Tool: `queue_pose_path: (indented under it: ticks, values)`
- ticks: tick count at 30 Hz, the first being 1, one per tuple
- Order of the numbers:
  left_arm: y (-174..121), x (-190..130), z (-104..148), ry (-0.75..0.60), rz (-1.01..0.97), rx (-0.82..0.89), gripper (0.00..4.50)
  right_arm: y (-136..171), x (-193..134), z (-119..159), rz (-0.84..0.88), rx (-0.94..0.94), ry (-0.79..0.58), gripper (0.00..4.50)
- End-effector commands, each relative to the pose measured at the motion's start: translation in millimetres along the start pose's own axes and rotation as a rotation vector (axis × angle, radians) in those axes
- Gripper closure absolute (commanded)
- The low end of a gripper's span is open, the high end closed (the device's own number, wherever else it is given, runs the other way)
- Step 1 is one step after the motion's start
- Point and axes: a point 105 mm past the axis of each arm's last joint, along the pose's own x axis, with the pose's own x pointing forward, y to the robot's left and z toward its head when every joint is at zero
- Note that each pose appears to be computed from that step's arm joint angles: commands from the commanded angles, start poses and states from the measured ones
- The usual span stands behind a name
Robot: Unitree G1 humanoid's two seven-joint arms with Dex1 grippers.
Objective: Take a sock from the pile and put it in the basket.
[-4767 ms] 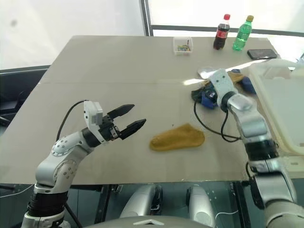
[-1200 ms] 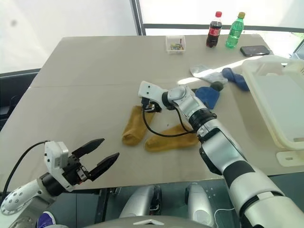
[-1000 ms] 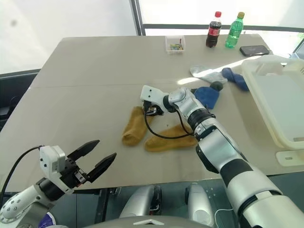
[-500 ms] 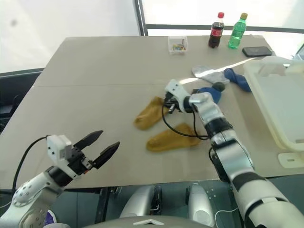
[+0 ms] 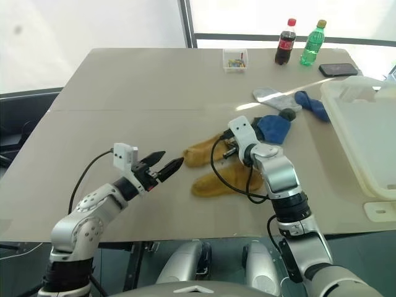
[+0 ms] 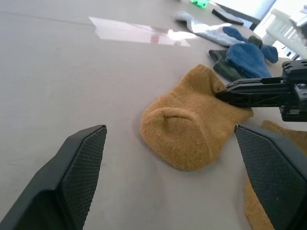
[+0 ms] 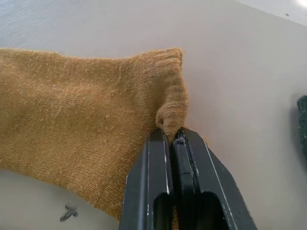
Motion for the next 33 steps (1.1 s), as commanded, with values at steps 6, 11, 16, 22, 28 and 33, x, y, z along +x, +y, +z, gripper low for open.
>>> queue_pose_path:
  ticks: [6, 11, 16, 22, 28, 33]
  values:
    - [-2, 5, 3, 0.006, -0.03, 0.035, 0.0, -5, -11, 12, 0.012, 0.044, -0.096, 2.98]
    - [-3, 5, 4, 0.003, -0.039, 0.04, 0.0, -5, -18, 13, 0.059, 0.126, -0.096, 1.79]
    - [-3, 6, 4, 0.006, -0.045, 0.042, 0.0, -16, -19, 17, 0.069, 0.163, -0.104, 1.79]
    - [-2, 11, 0, 0.03, -0.026, 0.008, 0.0, -33, -8, 21, 0.054, 0.128, -0.109, 1.79]
    - [-2, 26, -8, 0.068, 0.015, -0.11, 0.0, -18, -4, 18, 0.161, 0.116, -0.092, 3.01]
    - [-6, 32, -11, 0.097, 0.009, -0.114, 0.0, -10, 0, 16, 0.189, 0.134, -0.085, 3.01]
